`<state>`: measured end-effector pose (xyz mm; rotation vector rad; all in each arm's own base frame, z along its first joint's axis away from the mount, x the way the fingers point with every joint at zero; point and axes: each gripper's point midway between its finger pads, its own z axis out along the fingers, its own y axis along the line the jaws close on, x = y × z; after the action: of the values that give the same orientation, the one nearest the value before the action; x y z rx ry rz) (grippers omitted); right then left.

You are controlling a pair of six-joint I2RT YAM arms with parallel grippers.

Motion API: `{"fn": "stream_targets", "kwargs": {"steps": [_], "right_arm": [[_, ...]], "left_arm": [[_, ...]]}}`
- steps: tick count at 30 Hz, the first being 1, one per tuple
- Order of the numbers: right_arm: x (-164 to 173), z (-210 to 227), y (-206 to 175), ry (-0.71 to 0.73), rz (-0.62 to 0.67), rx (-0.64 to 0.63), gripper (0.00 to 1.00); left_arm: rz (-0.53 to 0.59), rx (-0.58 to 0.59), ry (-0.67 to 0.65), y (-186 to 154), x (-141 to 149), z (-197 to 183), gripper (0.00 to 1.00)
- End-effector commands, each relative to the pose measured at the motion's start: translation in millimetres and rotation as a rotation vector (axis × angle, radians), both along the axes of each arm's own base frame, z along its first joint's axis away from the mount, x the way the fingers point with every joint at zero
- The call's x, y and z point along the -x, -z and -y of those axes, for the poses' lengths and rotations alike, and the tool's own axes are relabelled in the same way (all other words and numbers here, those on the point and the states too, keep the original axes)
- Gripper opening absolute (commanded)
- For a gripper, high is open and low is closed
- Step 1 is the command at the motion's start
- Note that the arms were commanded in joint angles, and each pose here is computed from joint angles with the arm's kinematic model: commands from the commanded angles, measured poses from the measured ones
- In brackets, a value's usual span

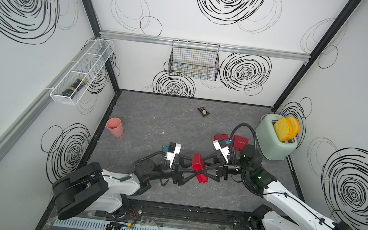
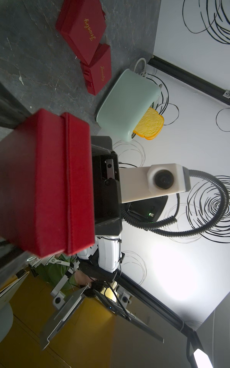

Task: Take the necklace out of the lift-off lid jewelry box
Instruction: Open the lid on the jewelry box, then place the lid at the center of the board.

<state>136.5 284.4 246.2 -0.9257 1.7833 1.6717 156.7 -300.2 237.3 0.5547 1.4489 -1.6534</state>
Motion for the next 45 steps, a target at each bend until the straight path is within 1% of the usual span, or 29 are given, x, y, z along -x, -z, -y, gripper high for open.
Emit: {"fn": "stream_targets", "kwargs": {"steps": [1,8,12,15,18,20,22,24,27,32,36,38,41,44,45], "right_arm": [[1,3,-12,-0.004,0.03,-0.047,0.65],[-15,20,-17,0.082,0.036,-0.059,0.65],[-35,31,-11,0.208,0.023,-0.021,0.65],[-59,40,3,0.368,0.022,0.061,0.64],[-86,58,32,0.564,0.033,0.174,0.61],[-105,78,62,0.709,0.009,0.308,0.59],[-115,95,97,0.796,-0.038,0.462,0.6],[-116,101,123,0.804,-0.083,0.555,0.62],[-116,103,150,0.811,-0.167,0.624,0.62],[-118,113,181,0.852,-0.215,0.75,0.63],[-117,121,201,0.858,-0.245,0.856,0.71],[-116,121,206,0.854,-0.254,0.876,0.76],[-115,123,212,0.852,-0.261,0.904,0.88],[-115,121,205,0.84,-0.243,0.906,0.98],[-114,119,201,0.831,-0.228,0.9,0.99]], "left_arm": [[0.061,0.102,0.014,-29,7,-6,0.73],[0.057,0.116,0.0,-30,7,-14,0.69],[0.045,0.102,-0.026,-27,2,-19,0.68],[0.044,0.093,-0.035,-25,1,-22,0.68],[0.05,0.078,-0.046,-24,0,-23,0.68],[0.055,0.06,-0.053,-22,0,-23,0.68],[0.062,0.034,-0.064,-19,-1,-23,0.68],[0.075,0.01,-0.072,-17,-1,-23,0.68],[0.083,-0.026,-0.093,-13,-3,-24,0.68],[0.094,-0.063,-0.112,-10,-4,-26,0.7],[0.091,-0.087,-0.105,-4,-2,-26,0.7],[0.088,-0.092,-0.103,-2,-2,-26,0.7],[0.085,-0.096,-0.096,-1,-2,-24,0.71],[0.084,-0.099,-0.085,-1,-2,-22,0.72],[0.081,-0.1,-0.081,-1,-2,-22,0.72]]}}
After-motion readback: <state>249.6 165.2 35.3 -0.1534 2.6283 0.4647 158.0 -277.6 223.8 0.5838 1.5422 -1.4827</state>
